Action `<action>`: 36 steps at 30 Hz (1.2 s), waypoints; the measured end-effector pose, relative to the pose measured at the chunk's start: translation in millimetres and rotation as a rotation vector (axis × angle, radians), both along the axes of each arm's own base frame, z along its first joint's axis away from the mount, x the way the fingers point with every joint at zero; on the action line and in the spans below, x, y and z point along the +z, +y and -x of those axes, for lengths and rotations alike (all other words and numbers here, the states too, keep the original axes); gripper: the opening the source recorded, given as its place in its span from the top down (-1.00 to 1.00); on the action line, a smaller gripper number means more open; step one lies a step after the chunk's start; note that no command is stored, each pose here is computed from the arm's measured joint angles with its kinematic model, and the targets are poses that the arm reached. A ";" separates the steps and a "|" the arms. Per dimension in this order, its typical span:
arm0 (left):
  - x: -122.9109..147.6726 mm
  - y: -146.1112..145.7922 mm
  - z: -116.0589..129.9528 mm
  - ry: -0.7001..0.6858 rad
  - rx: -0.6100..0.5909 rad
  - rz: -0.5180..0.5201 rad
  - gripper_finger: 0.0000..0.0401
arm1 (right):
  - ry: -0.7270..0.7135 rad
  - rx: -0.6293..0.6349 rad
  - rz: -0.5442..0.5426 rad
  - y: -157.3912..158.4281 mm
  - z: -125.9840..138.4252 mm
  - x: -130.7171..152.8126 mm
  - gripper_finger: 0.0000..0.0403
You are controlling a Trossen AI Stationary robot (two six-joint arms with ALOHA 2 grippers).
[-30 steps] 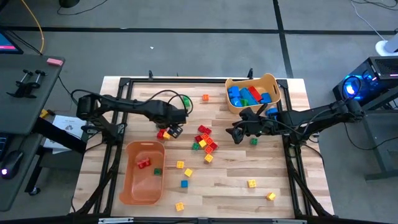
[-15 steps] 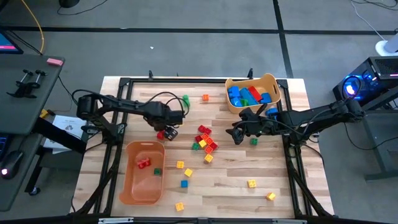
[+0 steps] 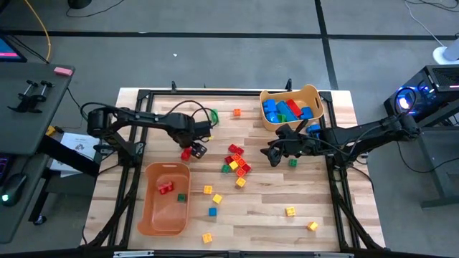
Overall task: Sort blocks by size
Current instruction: Put the red game piece into the orange bin
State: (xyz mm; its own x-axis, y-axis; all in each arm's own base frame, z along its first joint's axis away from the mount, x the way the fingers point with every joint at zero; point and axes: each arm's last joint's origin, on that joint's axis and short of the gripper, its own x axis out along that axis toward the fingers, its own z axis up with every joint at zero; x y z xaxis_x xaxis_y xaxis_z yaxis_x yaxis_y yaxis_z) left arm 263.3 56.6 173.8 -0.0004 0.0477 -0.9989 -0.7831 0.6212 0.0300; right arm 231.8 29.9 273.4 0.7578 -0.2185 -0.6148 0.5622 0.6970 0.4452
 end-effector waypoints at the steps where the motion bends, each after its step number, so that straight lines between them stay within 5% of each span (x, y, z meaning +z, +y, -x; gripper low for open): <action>1: 0.0 1.6 -0.4 -0.009 0.000 0.010 -0.36 | 0.000 0.000 0.000 0.0 0.0 0.0 -0.27; 10: 14.0 2.4 4.7 -0.017 -0.038 0.011 -0.32 | 0.000 0.000 0.000 0.0 0.0 0.0 -0.27; 22: 8.7 2.9 3.9 -0.049 -0.025 0.005 0.17 | -0.001 -0.010 0.009 -0.5 0.0 0.1 -0.27; 36: 7.7 3.2 6.7 -0.013 -0.017 -0.001 0.18 | -0.001 -0.010 0.009 -0.5 0.1 0.0 -0.27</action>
